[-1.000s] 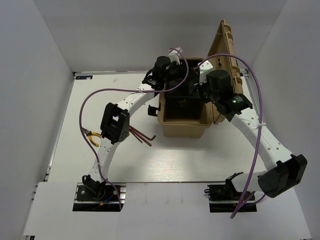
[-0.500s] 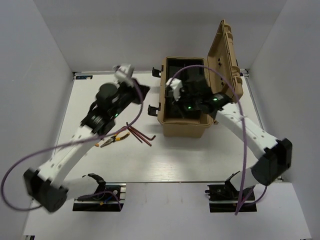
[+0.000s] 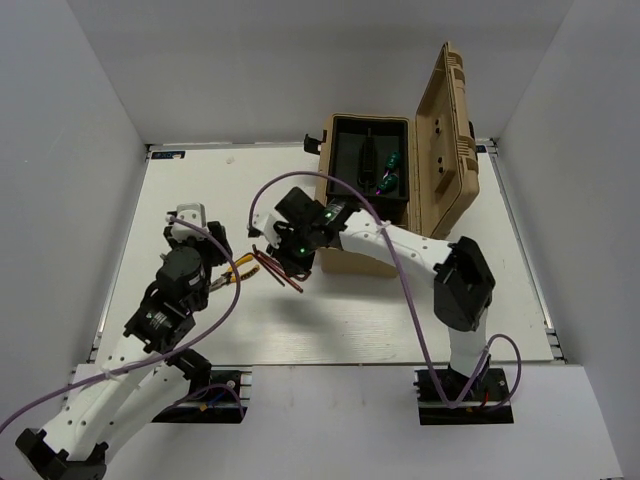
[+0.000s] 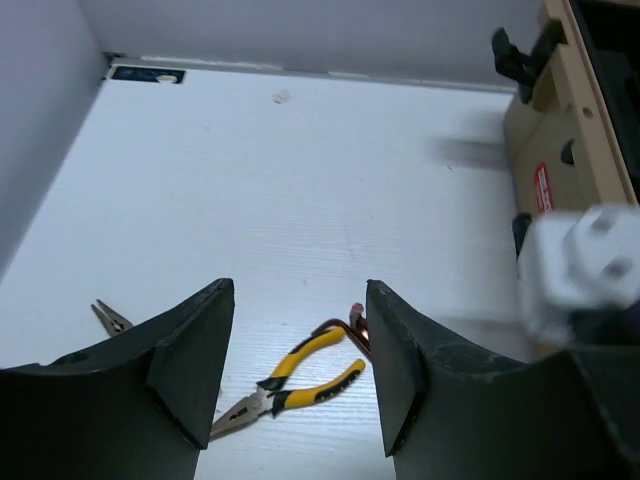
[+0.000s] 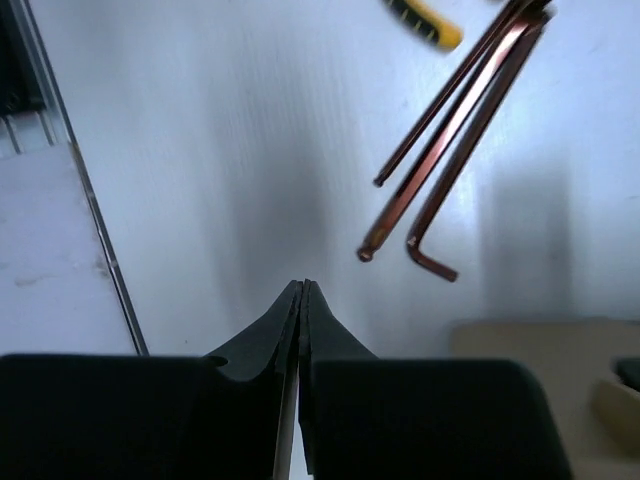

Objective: Sort the tools into containers

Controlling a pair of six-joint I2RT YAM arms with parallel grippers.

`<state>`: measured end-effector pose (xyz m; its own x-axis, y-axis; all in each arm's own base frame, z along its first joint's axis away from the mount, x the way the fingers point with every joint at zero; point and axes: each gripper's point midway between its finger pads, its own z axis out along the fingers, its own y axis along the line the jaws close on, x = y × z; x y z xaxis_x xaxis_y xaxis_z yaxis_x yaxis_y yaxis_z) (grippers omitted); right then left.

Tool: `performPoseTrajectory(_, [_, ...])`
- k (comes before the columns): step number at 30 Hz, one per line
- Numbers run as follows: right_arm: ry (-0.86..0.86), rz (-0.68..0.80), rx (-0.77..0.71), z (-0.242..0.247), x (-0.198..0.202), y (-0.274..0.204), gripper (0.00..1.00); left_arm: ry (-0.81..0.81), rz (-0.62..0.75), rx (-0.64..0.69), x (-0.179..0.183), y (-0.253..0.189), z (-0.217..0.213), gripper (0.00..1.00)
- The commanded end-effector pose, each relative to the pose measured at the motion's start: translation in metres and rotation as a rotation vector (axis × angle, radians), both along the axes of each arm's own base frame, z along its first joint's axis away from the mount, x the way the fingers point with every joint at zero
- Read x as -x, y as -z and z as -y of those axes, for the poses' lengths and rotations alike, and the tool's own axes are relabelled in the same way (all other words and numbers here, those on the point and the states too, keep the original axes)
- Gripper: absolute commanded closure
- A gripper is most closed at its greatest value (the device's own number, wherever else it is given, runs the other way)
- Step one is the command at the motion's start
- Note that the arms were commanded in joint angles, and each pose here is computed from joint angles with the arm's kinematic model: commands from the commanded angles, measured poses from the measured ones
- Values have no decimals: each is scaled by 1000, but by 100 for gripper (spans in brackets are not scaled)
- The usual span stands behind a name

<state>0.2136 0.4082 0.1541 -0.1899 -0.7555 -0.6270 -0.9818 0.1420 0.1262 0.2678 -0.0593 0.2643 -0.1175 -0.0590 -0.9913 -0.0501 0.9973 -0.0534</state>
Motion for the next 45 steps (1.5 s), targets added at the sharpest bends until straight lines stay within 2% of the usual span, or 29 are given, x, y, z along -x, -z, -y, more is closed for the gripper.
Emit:
performPoseTrajectory(1, [17, 16, 49, 2, 0, -1, 96, -106, 51, -1, 6, -14, -23, 35])
performPoseTrajectory(3, [15, 10, 51, 0, 2, -1, 95, -106, 42, -7, 5, -11, -22, 35])
performPoseTrajectory(7, [-11, -25, 118, -9, 19, 37, 95, -95, 19, -22, 4, -5, -20, 35])
performPoseTrajectory(8, [21, -21, 167, -3, 10, 54, 95, -96, 20, -13, 4, -5, -20, 35])
performPoseTrajectory(15, [114, 4, 229, -4, -7, 92, 74, -87, 19, -12, 4, -5, -18, 35])
performPoseTrajectory(22, [204, 17, 250, -17, -22, 104, 74, -87, 12, -17, 3, -3, -18, 34])
performPoseTrajectory(32, [243, 25, 297, -14, -29, 122, 73, -78, 11, -16, 3, -3, -16, 34])
performPoseTrajectory(38, [257, 47, 319, -11, -34, 128, 62, -78, 11, -16, 3, -3, -16, 34])
performPoseTrajectory(44, [255, 45, 363, -7, -32, 143, 62, -78, 11, -16, 3, -3, -16, 34])
performPoseTrajectory(45, [256, 52, 365, -7, -34, 144, 64, -78, 19, -11, 3, -7, -16, 34])
